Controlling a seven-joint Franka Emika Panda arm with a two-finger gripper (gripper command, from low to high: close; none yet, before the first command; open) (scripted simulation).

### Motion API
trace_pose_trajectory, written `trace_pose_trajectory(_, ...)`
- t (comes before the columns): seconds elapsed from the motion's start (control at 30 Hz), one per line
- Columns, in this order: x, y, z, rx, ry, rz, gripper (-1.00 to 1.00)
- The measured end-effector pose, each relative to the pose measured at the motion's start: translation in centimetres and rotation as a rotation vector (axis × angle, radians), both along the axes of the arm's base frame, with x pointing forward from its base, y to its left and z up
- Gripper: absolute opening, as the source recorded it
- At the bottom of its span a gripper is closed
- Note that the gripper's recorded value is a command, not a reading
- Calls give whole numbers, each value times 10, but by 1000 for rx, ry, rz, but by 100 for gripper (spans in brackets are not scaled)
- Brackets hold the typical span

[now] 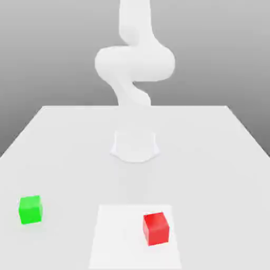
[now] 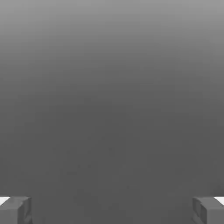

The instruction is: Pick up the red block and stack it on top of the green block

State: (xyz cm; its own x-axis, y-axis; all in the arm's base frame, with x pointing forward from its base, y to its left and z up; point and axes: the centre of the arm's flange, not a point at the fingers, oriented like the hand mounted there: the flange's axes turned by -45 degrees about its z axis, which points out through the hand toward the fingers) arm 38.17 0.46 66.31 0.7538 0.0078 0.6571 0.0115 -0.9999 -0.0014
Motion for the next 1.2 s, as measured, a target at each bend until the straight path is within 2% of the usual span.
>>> trace_pose_trajectory(0.17, 53, 12, -107, -19, 171, 49, 0)
trace_pose_trajectory(0.33, 76, 24, -217, -40, 336, 98, 0)
trace_pose_trajectory(0.5, 72, 35, -325, -61, 501, 148, 0)
trace_pose_trajectory(0.67, 43, 45, -426, -84, 666, 203, 0)
trace_pose_trajectory(0.73, 34, 45, -456, -88, 701, 211, 0)
trace_pose_trajectory(0.87, 32, 45, -502, -89, 712, 213, 0)
trace_pose_trajectory(0.9, 31, 45, -513, -89, 712, 213, -100)
trace_pose_trajectory(1.2, 32, 45, -499, -90, 713, 213, -100)
